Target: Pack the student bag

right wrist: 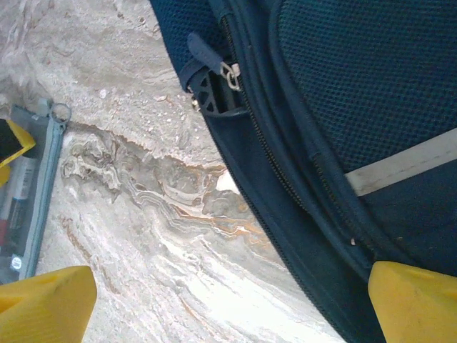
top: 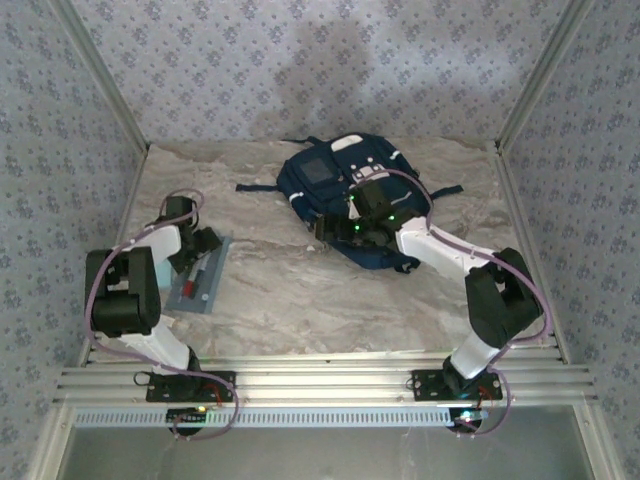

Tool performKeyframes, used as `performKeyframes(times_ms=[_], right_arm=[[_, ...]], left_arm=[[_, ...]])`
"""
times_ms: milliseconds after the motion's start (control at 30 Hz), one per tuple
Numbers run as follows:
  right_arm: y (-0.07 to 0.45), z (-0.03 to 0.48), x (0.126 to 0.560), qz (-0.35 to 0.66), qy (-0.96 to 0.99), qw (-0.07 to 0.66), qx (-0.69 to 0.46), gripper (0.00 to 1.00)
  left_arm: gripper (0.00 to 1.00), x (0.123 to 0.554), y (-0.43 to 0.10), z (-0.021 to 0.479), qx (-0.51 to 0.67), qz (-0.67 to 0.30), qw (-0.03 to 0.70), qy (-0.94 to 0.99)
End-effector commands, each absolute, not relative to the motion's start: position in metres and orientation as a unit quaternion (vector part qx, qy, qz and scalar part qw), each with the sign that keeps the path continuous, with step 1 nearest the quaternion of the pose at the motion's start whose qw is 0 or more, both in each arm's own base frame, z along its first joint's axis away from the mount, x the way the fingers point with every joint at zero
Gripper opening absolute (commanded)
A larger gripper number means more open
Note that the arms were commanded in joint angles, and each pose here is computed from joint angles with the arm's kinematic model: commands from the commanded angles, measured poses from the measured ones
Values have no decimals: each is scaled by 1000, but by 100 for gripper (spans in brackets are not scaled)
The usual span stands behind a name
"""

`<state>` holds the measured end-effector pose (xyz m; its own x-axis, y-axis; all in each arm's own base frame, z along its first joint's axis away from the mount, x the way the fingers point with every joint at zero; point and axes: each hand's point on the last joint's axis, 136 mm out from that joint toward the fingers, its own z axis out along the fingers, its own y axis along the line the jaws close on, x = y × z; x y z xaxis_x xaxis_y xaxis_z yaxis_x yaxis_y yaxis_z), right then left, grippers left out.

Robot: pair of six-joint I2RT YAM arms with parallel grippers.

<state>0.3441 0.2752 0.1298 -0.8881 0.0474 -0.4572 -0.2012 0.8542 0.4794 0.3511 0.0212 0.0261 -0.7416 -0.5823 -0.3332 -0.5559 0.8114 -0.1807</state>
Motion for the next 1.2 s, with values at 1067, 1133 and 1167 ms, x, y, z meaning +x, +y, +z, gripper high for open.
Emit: performKeyframes(times_ms=[1067, 1133, 1167], right_arm=[[382, 53, 326, 305, 940, 127, -83, 69], [381, 46, 329, 280, 948, 128, -82, 69], [379, 43, 331, 265, 952, 130, -80, 69]], left_arm=[[88, 292, -102, 49, -215, -167, 123, 954], [87, 287, -107, 42, -214, -182, 112, 953], [86, 285, -111, 39, -212, -190, 109, 952]])
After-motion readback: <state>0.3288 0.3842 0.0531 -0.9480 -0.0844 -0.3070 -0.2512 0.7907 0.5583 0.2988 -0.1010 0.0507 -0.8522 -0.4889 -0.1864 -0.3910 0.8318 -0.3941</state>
